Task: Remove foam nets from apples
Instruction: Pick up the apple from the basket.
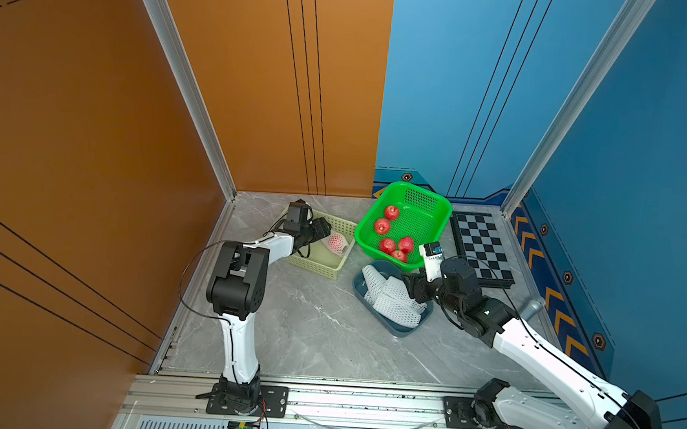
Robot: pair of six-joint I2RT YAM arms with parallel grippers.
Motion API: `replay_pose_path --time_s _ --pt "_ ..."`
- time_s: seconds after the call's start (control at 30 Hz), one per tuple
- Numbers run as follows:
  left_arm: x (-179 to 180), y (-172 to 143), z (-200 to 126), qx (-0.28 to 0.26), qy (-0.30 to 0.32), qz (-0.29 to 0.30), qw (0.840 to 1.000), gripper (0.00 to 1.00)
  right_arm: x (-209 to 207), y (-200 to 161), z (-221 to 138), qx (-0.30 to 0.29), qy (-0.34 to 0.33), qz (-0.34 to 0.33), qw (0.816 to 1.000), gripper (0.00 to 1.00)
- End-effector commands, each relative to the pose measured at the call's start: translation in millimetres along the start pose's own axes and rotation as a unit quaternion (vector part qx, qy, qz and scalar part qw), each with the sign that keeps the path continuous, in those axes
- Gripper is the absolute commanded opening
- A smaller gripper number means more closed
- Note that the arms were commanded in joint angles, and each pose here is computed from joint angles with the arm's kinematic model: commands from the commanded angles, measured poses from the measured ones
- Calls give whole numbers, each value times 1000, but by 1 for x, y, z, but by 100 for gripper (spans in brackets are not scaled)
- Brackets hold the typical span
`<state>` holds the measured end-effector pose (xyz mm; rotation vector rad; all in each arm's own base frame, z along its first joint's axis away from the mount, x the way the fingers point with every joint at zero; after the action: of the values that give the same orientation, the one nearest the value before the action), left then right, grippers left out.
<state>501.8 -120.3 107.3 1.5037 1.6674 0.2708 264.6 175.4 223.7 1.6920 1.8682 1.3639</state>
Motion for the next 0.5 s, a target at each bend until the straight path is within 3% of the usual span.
replay_pose_path --time_s 0.0,0.2,0.47 --pt "-8 4 3 -4 -14 -13 1000 70 -5 -5 -5 2 -14 -8 1000 65" --pt "-7 -4 12 10 -10 -19 1000 64 -8 -9 -6 2 -17 -8 1000 65" --pt "-8 -5 19 8 -3 -23 1000 36 -8 -8 -7 -1 -19 -9 1000 65"
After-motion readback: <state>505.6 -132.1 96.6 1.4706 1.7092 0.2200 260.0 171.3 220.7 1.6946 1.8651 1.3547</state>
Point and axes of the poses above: each gripper's point midway between its finger pads, its own z axis out along the fingers, its own x axis along the line the jaws close on, y = z × x, the point moved 4 cm from there along -z, back along the fingers, and after that the axes turned 14 degrees about z, right-handed, at the moved point
